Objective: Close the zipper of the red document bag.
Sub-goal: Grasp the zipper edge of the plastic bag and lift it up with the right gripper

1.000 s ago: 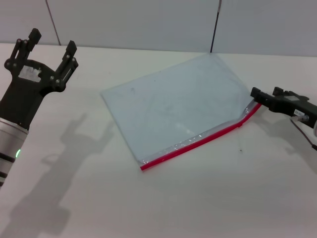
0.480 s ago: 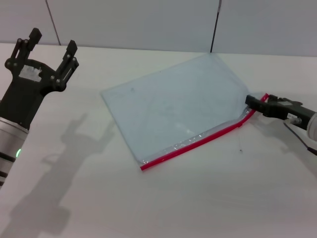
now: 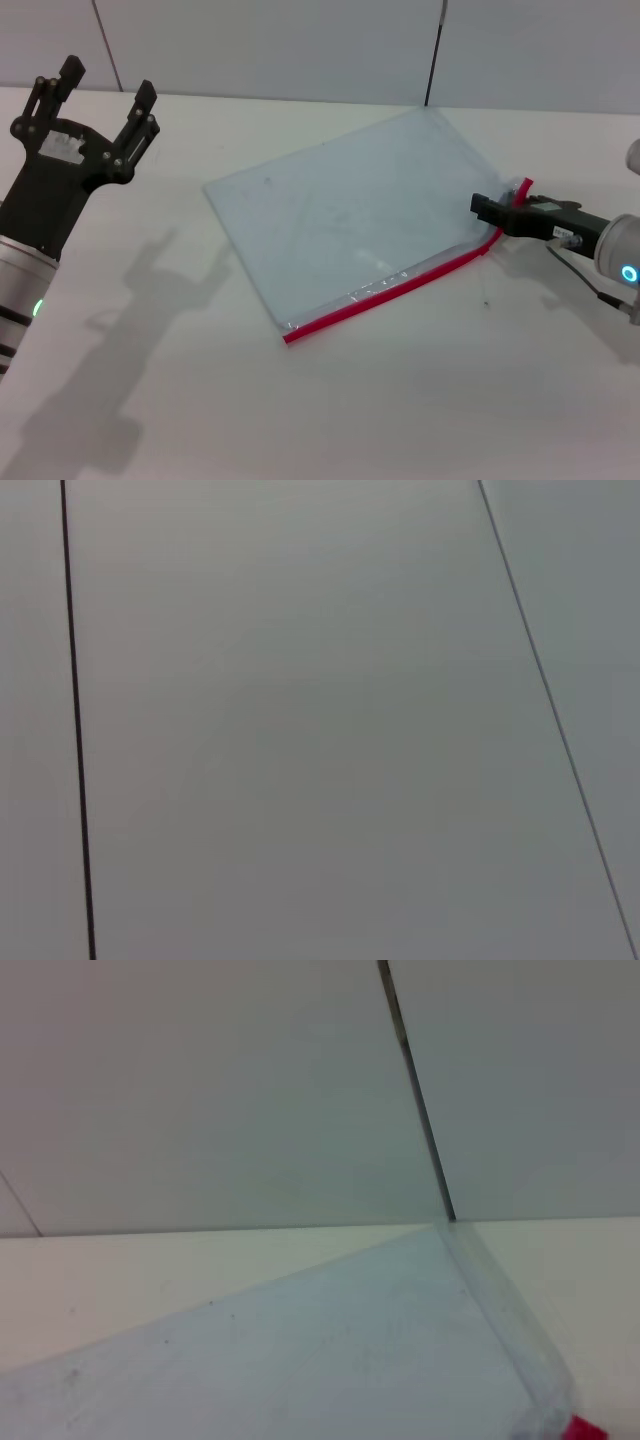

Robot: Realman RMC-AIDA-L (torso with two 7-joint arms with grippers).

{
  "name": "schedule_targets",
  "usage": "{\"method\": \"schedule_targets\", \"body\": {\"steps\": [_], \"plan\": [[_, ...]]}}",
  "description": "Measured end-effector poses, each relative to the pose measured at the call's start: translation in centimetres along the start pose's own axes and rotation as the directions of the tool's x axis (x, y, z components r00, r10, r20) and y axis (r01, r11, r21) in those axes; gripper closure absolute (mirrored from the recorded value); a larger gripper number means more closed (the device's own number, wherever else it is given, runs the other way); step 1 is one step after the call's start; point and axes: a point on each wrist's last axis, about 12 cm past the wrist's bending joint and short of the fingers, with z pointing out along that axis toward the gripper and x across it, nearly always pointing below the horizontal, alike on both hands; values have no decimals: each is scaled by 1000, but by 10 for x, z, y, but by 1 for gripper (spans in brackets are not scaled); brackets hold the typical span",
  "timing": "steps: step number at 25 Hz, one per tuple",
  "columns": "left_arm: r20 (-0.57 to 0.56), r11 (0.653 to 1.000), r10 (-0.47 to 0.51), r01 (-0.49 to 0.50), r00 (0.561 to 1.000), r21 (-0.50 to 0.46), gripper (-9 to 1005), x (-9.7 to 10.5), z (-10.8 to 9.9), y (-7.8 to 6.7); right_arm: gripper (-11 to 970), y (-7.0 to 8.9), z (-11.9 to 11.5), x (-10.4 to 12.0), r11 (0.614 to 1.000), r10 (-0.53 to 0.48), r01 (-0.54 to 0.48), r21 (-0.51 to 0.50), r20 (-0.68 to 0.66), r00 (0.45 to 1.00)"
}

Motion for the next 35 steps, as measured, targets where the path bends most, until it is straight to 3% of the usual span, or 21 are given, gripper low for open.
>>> {"method": "schedule_targets", "body": {"steps": [11, 22, 30, 35], "plan": [[0, 1000, -1, 1, 1000, 0, 206, 0, 0, 0, 471, 4, 8, 3, 999, -39, 41, 30, -61, 997], [-1, 1000, 0, 0, 1000, -1, 205, 0, -1, 0, 881, 12, 8, 2, 998, -53, 52, -32, -50, 997], [-2, 1000, 2, -2, 1000, 6, 205, 0, -1, -1, 944, 19, 3, 0, 991, -48, 47, -128, -5, 999], [-3, 992, 13, -12, 1000, 129, 205, 0, 5, -14, 944, 28, -4, -6, 970, -24, 39, -239, 66, 998]]}}
